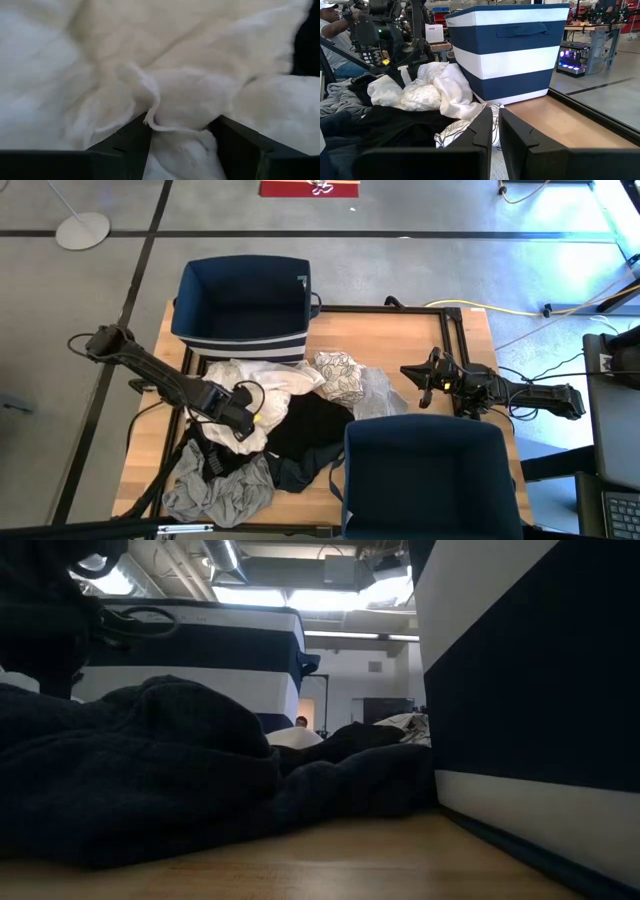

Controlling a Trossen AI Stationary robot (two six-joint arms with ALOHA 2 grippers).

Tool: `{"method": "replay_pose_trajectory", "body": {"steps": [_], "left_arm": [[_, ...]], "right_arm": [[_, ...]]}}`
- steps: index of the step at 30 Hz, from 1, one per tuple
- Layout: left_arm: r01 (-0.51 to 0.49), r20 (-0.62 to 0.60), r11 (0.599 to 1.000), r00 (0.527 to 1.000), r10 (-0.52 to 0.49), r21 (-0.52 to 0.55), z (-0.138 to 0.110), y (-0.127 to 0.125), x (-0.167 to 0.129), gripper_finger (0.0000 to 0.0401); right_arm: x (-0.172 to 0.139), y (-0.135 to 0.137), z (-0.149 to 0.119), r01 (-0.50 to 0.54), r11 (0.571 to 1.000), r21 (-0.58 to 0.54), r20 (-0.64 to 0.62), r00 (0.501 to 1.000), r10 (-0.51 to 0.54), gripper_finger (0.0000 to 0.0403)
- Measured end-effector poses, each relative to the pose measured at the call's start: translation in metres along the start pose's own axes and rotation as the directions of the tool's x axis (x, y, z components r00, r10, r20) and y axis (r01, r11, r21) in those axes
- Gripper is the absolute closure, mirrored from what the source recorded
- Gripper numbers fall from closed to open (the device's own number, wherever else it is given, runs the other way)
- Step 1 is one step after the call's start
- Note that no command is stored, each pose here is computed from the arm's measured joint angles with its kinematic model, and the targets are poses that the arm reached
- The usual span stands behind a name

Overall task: Sort clothes
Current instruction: Put the white dress into the top blue laundry organizer

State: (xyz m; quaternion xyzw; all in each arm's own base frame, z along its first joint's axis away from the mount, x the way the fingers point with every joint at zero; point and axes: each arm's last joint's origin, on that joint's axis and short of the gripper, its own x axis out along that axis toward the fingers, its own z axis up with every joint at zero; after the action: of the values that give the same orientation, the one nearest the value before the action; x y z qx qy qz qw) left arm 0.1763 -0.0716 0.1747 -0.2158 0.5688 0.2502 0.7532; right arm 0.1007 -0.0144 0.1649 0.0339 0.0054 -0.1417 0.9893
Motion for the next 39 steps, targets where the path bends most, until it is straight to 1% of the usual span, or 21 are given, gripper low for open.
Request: {"method": "replay_pose_trajectory", "body": {"steps": [2, 5, 9, 13, 16, 20, 21, 26, 32, 39], "left_arm": [[0.034, 0.019, 0.999, 0.999, -0.034, 0.031, 0.001, -0.002, 0.003, 0.0216], [0.043, 0.026, 0.998, 0.999, -0.044, 0.048, 0.000, -0.003, 0.004, 0.0243], [0.028, 0.029, 0.999, 0.999, -0.028, 0.021, -0.003, 0.002, 0.011, 0.0282], [0.022, 0.029, 1.000, 0.999, -0.022, 0.007, -0.009, 0.007, 0.021, 0.0304], [0.034, 0.032, 0.999, 0.999, -0.035, 0.035, -0.008, 0.006, 0.021, 0.0332], [0.077, 0.060, 0.994, 0.995, -0.082, 0.078, -0.002, -0.002, 0.013, 0.0385], [0.081, 0.071, 0.993, 0.994, -0.087, 0.087, 0.000, -0.003, 0.011, 0.0391], [0.080, 0.150, 0.990, 0.984, -0.097, 0.115, 0.009, -0.011, -0.001, 0.0387], [0.108, 0.201, 0.974, 0.968, -0.148, 0.200, 0.020, -0.023, -0.020, 0.0394], [0.109, 0.306, 0.950, 0.931, -0.200, 0.291, 0.037, -0.037, -0.048, 0.0397]], "right_arm": [[0.000, 0.000, 0.000, 0.000, 1.000, 0.000, 0.000, 1.000, 0.000, 0.0368], [0.000, 0.000, 0.000, 0.000, 1.000, 0.000, 0.000, 1.000, 0.000, 0.0368], [0.000, 0.000, 0.000, 0.000, 1.000, 0.000, 0.000, 1.000, 0.000, 0.0368], [0.000, 0.000, 0.000, 0.000, 1.000, -0.001, -0.003, 1.000, 0.000, 0.0368], [0.000, 0.000, -0.001, 0.000, 1.000, -0.001, -0.007, 1.000, 0.000, 0.0368], [0.000, 0.000, -0.001, 0.000, 1.000, -0.001, -0.007, 1.000, -0.001, 0.0368], [0.000, 0.000, -0.001, 0.001, 1.000, -0.002, -0.008, 1.000, -0.001, 0.0368], [0.000, 0.000, -0.001, 0.002, 1.000, -0.002, -0.008, 1.000, -0.002, 0.0368], [0.000, 0.000, -0.001, 0.002, 1.000, -0.002, -0.009, 1.000, -0.002, 0.0368], [0.000, 0.000, -0.001, 0.003, 1.000, -0.002, -0.009, 1.000, -0.003, 0.0368]]}}
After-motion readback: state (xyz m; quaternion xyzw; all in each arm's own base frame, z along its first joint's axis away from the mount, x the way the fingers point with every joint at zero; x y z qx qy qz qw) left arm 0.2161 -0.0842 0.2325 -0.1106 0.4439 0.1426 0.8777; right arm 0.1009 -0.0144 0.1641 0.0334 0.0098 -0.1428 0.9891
